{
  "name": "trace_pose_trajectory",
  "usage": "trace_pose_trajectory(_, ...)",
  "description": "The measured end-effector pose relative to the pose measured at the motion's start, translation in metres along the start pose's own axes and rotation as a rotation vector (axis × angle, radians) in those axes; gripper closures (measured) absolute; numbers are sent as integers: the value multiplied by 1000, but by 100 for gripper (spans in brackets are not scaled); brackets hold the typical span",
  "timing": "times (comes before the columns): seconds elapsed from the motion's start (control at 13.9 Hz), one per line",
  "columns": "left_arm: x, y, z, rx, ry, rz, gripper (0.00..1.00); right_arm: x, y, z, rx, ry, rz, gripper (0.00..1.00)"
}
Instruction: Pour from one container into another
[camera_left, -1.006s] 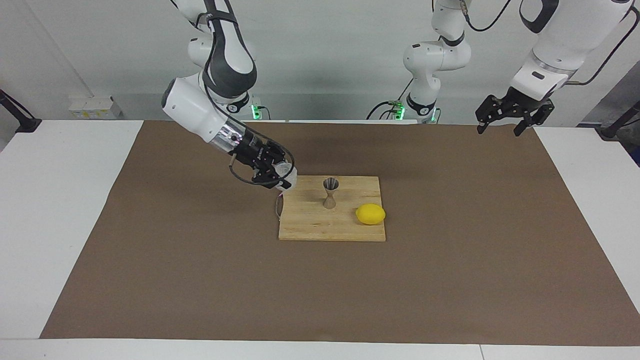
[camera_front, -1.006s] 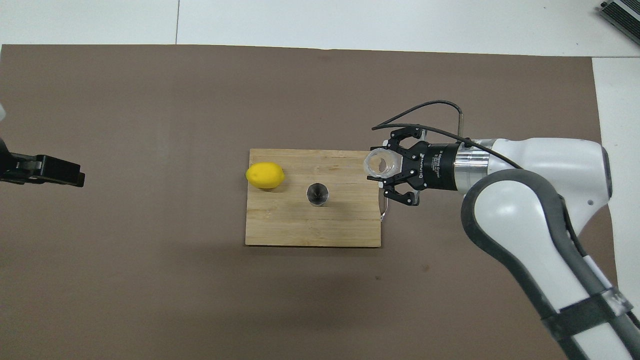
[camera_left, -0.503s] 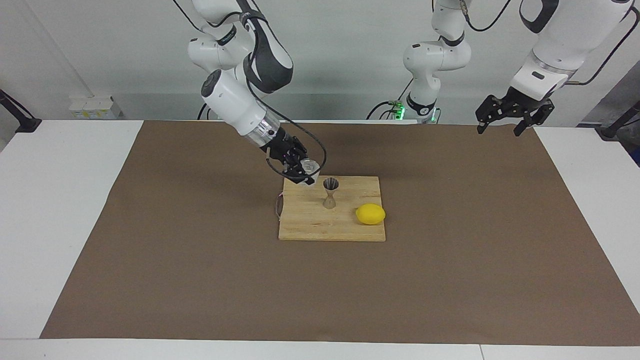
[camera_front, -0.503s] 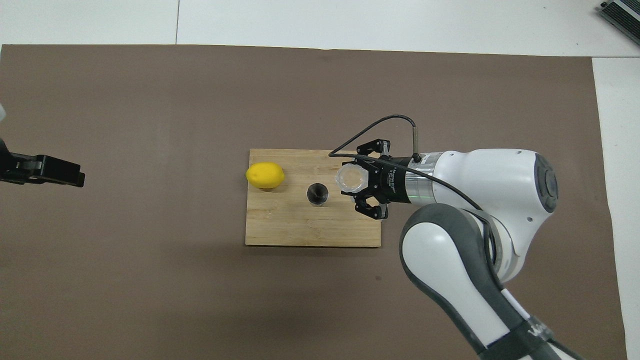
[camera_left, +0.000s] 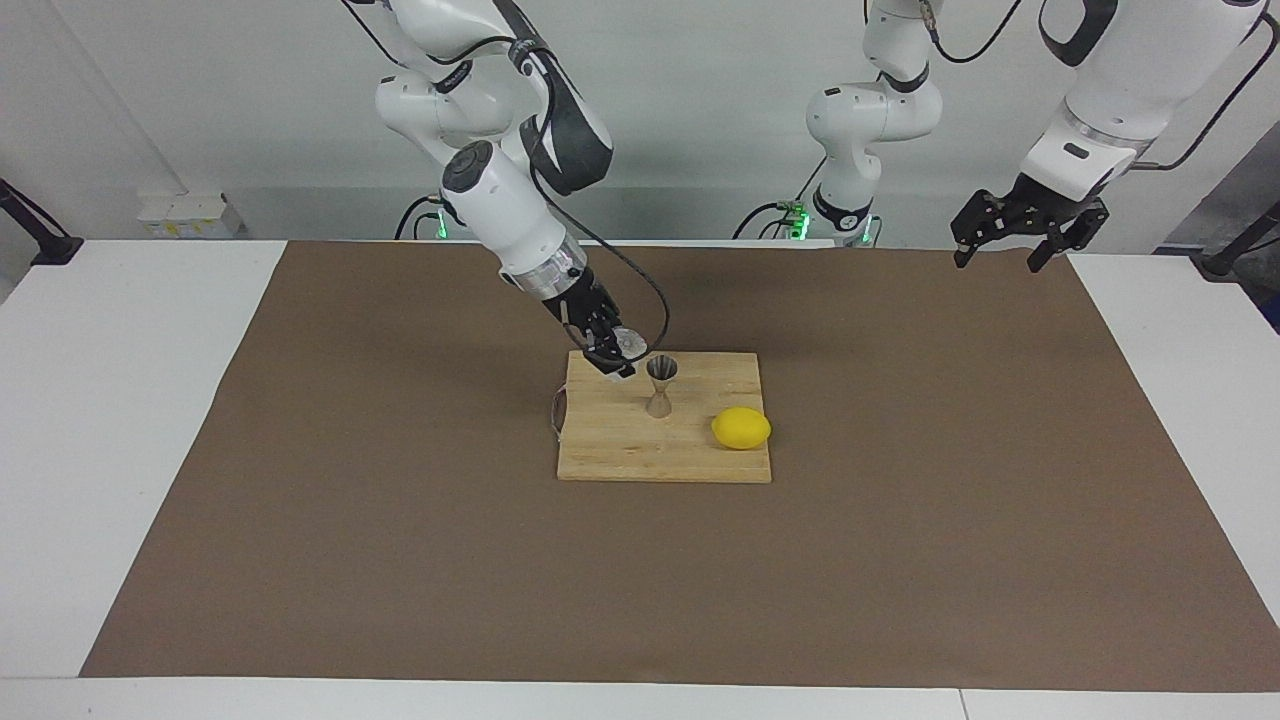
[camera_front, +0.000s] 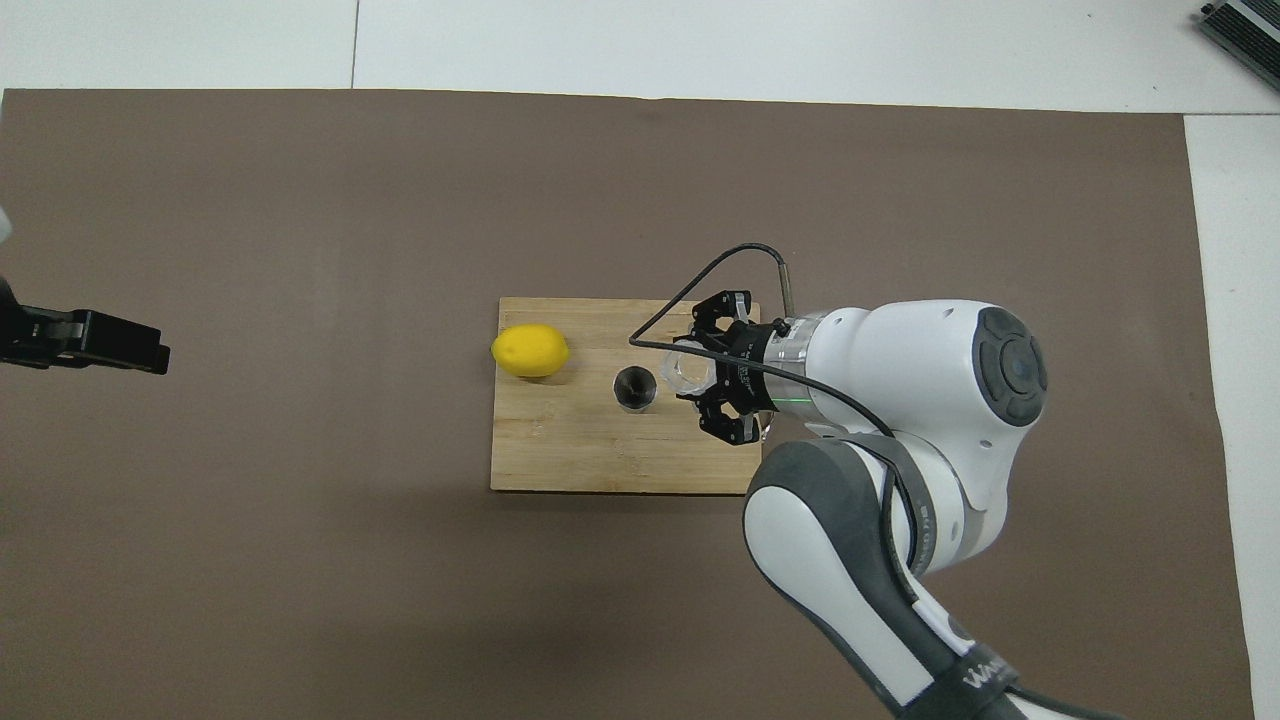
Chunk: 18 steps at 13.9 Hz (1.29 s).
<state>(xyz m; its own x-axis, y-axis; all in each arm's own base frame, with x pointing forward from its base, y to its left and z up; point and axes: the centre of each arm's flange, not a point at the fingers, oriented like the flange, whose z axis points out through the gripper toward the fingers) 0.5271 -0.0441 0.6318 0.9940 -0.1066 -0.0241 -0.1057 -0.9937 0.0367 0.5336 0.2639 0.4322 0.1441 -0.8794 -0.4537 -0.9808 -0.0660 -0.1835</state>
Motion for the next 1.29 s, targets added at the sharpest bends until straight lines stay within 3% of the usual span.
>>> trace_pose_trajectory(0.93,0,0,0,0,0,0,0,-22,-3,17,20,205,-197,45)
trace_pose_trajectory(1.29,0,0,0,0,0,0,0,-36,4,23,20,246,-271,45)
